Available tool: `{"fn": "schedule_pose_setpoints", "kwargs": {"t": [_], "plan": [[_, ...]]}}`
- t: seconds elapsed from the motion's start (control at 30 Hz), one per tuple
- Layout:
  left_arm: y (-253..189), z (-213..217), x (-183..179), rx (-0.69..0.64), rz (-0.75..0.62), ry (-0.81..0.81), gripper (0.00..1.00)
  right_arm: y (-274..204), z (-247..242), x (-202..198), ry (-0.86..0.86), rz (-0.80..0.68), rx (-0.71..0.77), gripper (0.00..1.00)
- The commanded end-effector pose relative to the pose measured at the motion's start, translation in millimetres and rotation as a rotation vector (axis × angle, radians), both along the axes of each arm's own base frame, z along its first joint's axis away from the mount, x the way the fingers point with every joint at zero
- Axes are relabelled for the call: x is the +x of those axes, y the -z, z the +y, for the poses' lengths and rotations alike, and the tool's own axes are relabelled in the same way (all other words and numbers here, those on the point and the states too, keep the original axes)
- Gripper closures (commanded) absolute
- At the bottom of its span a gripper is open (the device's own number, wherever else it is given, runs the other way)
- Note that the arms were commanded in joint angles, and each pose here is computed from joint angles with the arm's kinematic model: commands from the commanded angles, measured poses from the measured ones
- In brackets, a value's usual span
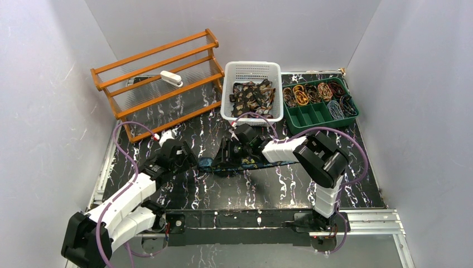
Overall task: Roll the ties
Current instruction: Roll the tie at the center of the board.
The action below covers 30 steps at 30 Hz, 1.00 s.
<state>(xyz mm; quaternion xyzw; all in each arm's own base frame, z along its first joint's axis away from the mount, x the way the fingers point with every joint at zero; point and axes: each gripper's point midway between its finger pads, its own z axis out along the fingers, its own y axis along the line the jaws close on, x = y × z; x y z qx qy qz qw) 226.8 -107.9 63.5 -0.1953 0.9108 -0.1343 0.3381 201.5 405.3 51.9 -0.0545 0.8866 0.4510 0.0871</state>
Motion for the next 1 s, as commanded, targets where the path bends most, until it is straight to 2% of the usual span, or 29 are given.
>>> {"fn": "schedule_pose_setpoints", "kwargs": {"t": [0.0,0.2,0.4,0.53,0.7,0.8,0.97], "plan": [[6,4,-6,-0.003,0.014,-0.013,0.31,-24,21,7,-0.022,-0.040,0.091,0.40],[11,3,-7,-0.014,0.022,-0.012,0.31,-24,27,9,-0.026,-0.040,0.107,0.44],[15,-2,-9,-0.031,0.033,0.005,0.31,-20,31,7,-0.039,-0.015,0.121,0.55],[14,-3,-8,-0.047,0.023,0.004,0.31,-13,27,9,-0.034,-0.019,0.109,0.67],[15,-6,-8,-0.060,0.023,0.017,0.31,-13,23,11,-0.052,-0.047,0.127,0.69],[17,-10,-7,-0.076,0.025,0.035,0.32,-12,22,10,-0.061,-0.046,0.145,0.75],[27,-9,-10,-0.064,0.055,0.029,0.33,-6,15,13,-0.028,-0.068,0.130,0.74]]}}
